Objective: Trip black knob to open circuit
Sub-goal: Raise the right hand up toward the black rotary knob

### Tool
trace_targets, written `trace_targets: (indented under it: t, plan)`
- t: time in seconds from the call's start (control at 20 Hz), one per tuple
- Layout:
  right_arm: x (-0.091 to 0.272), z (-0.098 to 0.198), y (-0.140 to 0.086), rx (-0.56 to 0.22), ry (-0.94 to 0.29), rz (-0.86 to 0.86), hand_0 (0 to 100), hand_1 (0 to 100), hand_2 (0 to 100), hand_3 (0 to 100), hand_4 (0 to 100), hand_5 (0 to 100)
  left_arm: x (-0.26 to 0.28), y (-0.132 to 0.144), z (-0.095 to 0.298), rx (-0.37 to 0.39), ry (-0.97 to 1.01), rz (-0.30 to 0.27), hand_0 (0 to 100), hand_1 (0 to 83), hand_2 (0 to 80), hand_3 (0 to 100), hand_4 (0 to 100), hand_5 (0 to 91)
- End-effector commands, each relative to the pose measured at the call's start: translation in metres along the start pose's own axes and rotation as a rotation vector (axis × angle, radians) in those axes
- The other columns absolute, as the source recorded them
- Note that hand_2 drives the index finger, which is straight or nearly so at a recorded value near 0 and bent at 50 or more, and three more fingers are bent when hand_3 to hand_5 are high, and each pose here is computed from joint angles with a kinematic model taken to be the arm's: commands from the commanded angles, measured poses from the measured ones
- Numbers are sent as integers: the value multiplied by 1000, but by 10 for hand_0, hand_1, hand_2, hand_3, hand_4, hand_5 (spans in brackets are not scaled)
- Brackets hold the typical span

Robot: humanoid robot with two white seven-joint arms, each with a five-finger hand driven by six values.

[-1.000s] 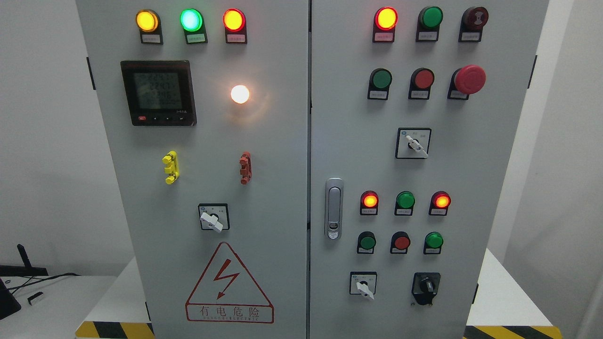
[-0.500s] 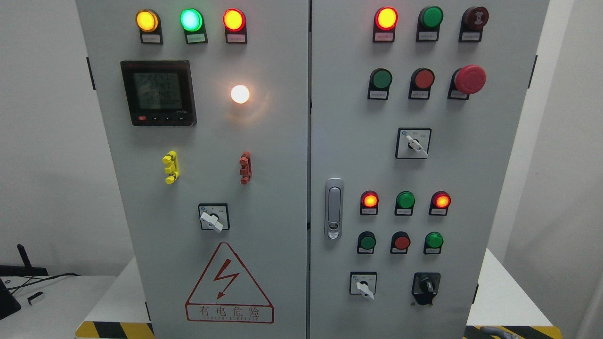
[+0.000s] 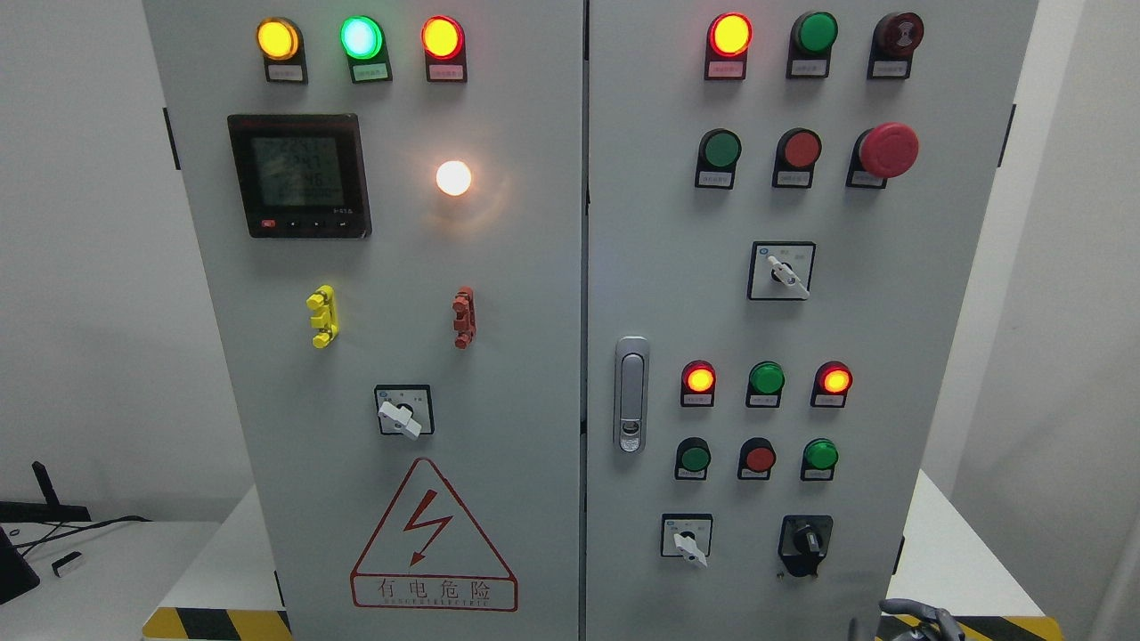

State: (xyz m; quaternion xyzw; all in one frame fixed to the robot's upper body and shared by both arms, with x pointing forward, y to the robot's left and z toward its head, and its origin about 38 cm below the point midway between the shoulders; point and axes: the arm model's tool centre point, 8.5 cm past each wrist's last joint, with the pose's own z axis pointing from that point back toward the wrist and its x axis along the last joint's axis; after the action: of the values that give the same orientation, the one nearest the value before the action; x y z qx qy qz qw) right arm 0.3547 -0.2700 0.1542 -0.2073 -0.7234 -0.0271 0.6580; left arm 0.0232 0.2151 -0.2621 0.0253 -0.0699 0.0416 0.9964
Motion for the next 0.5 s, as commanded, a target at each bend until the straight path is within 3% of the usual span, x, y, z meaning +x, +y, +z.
trace_targets:
  t: [0.0, 0.45]
  plan:
    - [-7, -14, 11, 10, 37, -4, 336, 761, 425, 793, 884, 993, 0, 0, 0, -4, -2, -30, 120, 389, 0, 0, 0, 0]
    - [-5, -23, 14, 10, 35, -10, 317, 761, 425, 791, 886, 993, 0, 0, 0, -4, 0, -30, 120, 389, 0, 0, 0, 0]
